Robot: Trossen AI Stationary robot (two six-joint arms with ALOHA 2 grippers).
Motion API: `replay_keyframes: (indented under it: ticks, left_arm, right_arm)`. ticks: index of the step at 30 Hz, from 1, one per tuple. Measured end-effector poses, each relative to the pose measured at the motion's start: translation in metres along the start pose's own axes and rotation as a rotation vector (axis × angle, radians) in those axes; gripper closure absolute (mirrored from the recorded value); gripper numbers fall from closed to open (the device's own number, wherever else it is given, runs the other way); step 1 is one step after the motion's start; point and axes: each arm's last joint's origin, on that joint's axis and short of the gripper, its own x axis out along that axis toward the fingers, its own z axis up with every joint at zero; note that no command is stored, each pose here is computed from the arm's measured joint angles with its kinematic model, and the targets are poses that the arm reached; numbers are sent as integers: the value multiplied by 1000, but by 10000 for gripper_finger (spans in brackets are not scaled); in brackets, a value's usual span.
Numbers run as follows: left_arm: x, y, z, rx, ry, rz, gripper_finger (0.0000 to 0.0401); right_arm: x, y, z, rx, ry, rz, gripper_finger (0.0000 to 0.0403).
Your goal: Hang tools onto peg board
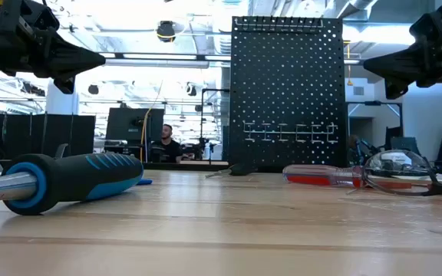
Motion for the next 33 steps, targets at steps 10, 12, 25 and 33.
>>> replay_keyframes:
  ticks: [10, 12, 25, 33]
  left_arm:
    - [0, 0, 0, 0, 0, 0, 401]
    - [0, 0, 0, 0, 0, 0, 401]
    - [0, 0, 0, 0, 0, 0, 401]
    - [0, -1, 6, -120, -56, -9, 401]
  right_arm:
    - [0, 0, 0, 0, 0, 0, 396]
    - [0, 0, 0, 0, 0, 0, 396]
    - [0, 0, 0, 0, 0, 0, 396]
    - [0, 0, 0, 0, 0, 0, 396]
